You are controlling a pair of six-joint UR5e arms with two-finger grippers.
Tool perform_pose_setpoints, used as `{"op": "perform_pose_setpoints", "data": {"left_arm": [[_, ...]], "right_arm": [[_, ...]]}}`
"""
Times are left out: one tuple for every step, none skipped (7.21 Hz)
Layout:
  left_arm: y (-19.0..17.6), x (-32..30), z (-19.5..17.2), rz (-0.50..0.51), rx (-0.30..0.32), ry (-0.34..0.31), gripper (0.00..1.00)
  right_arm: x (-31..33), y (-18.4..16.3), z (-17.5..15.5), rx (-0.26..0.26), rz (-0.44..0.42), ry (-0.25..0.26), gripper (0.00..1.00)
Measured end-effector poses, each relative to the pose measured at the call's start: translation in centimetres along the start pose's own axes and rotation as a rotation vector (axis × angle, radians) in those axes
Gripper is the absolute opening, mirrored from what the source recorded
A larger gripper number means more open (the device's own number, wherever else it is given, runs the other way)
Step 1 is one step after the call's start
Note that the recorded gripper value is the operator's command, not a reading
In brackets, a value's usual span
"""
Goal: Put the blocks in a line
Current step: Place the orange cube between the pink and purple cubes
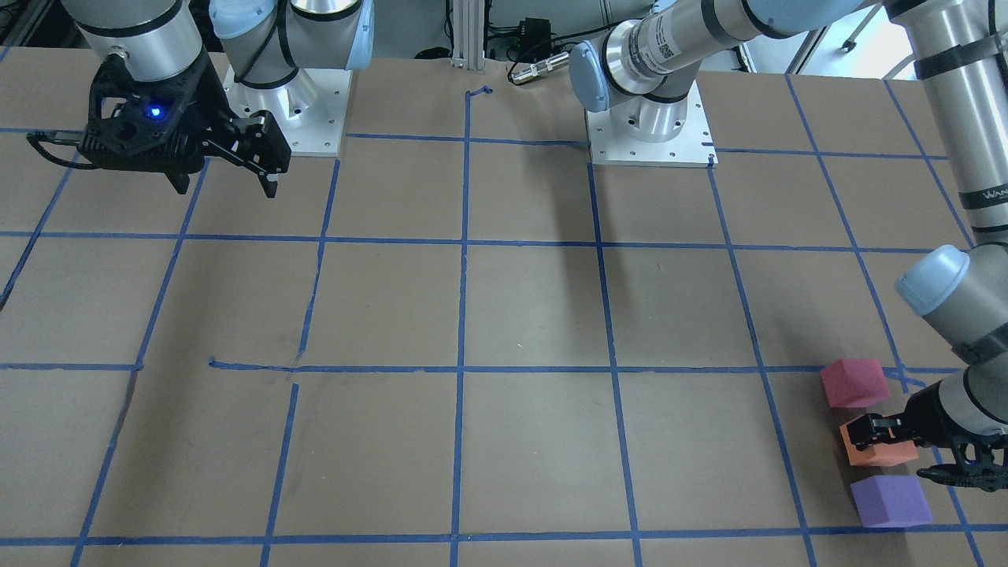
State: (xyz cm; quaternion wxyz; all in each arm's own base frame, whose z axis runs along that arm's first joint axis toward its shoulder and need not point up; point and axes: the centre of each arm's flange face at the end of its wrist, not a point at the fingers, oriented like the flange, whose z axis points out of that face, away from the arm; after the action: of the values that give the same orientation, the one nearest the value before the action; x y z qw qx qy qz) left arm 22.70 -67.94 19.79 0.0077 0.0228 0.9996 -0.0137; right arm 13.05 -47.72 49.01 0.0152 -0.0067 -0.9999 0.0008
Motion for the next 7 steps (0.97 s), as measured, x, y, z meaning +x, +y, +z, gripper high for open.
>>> {"op": "perform_pose_setpoints", "data": {"left_arm": [[-0.02, -0.01, 0.23, 0.0, -0.001, 0.001, 0.03], [-0.02, -0.01, 0.45, 0.0, -0.004, 0.002, 0.18], [0.0, 0.0, 0.72, 0.0, -0.007, 0.004, 0.98], [-0.01, 0.01, 0.85, 0.002, -0.007, 0.007, 1.0], [-0.03, 0.03, 0.9, 0.004, -0.007, 0.009, 1.0], [-0.05, 0.01, 0.86, 0.006, -0.007, 0.008, 1.0], [-0.03, 0.02, 0.48, 0.008, -0.005, 0.006, 1.0]], "right_arm": [[0.0, 0.0, 0.0, 0.0, 0.0, 0.0, 1.0], [0.0, 0.0, 0.0, 0.0, 0.001, 0.0, 1.0], [0.0, 0.0, -0.01, 0.001, 0.001, 0.0, 1.0], [-0.01, 0.02, -0.05, 0.002, 0.001, -0.001, 1.0], [-0.01, 0.03, -0.07, 0.002, 0.001, -0.001, 1.0], [-0.01, 0.03, -0.07, 0.002, 0.001, -0.001, 1.0], [-0.01, 0.03, -0.09, 0.003, 0.001, -0.001, 1.0]]}}
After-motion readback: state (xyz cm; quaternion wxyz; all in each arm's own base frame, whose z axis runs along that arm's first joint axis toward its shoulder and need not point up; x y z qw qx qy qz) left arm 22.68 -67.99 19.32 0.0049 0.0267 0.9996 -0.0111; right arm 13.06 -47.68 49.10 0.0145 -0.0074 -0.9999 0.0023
